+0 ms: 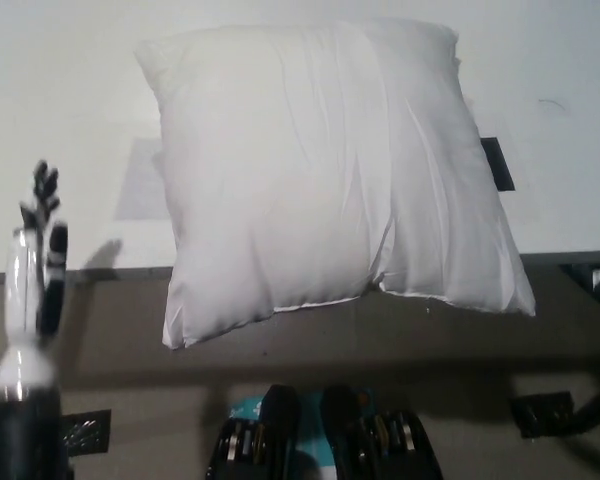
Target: The robot uses both hands to lift the pillow and then drops it on the table
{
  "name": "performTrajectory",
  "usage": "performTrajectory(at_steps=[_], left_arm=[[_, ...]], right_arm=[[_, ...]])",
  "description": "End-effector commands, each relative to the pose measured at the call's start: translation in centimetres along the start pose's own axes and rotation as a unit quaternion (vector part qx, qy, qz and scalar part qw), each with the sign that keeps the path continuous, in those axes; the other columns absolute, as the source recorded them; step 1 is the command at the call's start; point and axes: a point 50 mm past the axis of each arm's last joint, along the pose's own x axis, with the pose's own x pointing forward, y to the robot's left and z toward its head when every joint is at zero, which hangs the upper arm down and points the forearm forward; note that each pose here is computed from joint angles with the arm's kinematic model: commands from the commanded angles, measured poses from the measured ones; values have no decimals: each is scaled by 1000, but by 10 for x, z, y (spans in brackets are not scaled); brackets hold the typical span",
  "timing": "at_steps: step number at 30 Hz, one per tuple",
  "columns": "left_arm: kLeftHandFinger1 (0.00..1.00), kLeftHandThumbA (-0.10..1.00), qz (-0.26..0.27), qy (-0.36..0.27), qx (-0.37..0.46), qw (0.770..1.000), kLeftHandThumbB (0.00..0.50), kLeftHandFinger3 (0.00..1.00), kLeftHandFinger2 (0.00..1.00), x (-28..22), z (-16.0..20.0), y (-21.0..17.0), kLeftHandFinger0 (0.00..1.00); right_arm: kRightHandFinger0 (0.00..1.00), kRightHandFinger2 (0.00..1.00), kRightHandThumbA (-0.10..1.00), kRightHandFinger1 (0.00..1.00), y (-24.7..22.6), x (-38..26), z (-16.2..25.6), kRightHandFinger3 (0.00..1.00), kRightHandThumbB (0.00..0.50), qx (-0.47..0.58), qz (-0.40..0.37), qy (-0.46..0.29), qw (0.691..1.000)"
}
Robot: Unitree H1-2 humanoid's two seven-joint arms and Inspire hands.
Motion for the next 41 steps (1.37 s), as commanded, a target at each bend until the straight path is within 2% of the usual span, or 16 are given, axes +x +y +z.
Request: performTrajectory(at_steps=[1,4,6,7,9,12,13,15,17,20,22,27,28,30,35,41], left_arm=[[1000,1000,-21,-9,-60,998,176,1000,1000,-53,15,-14,1000],[1000,1000,-35,15,-64,997,201,1000,1000,-81,4,-26,1000],[1000,1000,-34,51,-79,995,140,1000,1000,-102,-9,-35,1000],[1000,1000,-25,66,-81,994,145,1000,1000,-108,-13,-39,1000],[1000,1000,-15,75,-84,994,162,1000,1000,-109,-16,-45,1000],[1000,1000,8,110,-115,987,218,1000,1000,-119,-26,-49,1000],[1000,1000,5,115,-120,986,162,1000,1000,-118,-28,-49,1000],[1000,1000,1,130,-139,982,162,1000,1000,-122,-34,-52,1000],[1000,1000,2,137,-136,981,147,1000,1000,-126,-37,-49,1000],[1000,1000,5,136,-136,981,95,1000,1000,-124,-36,-50,1000],[1000,1000,1,133,-141,981,107,1000,1000,-122,-36,-49,1000],[1000,1000,-4,124,-140,982,128,1000,1000,-117,-35,-48,1000],[1000,1000,-3,124,-140,982,92,1000,1000,-116,-35,-47,1000],[1000,1000,-3,124,-142,982,110,1000,1000,-114,-36,-47,1000],[1000,1000,-2,122,-112,986,49,1000,1000,-114,-38,-43,1000],[1000,1000,5,117,-111,987,109,1000,1000,-108,-39,-40,1000]], right_arm=[[1000,1000,1000,1000,24,-38,-9,1000,215,-31,18,-32,999],[1000,1000,1000,1000,41,-58,-26,1000,199,-21,32,9,999],[1000,1000,1000,1000,64,-82,-44,1000,202,-5,37,38,999],[1000,1000,1000,1000,73,-97,-51,1000,157,1,35,37,999],[1000,1000,1000,1000,76,-105,-58,1000,140,2,33,32,999],[1000,1000,1000,1000,74,-120,-61,1000,156,10,55,44,997],[1000,1000,1000,1000,73,-123,-61,1000,171,5,49,48,998],[1000,1000,1000,1000,67,-129,-64,1000,213,0,45,55,997],[1000,1000,1000,1000,67,-136,-66,1000,208,-18,46,60,997],[1000,1000,1000,1000,68,-139,-83,1000,185,-11,52,80,995],[1000,1000,1000,1000,69,-138,-84,1000,153,-25,58,71,995],[1000,1000,1000,1000,72,-137,-86,1000,163,-27,57,68,996],[1000,1000,1000,1000,73,-137,-86,1000,164,-29,59,68,995],[1000,1000,1000,1000,72,-134,-88,1000,182,-30,64,72,995],[1000,1000,1000,1000,71,-135,-89,1000,192,-27,62,72,995],[1000,1000,1000,1000,72,-130,-88,1000,184,-25,62,64,996]])
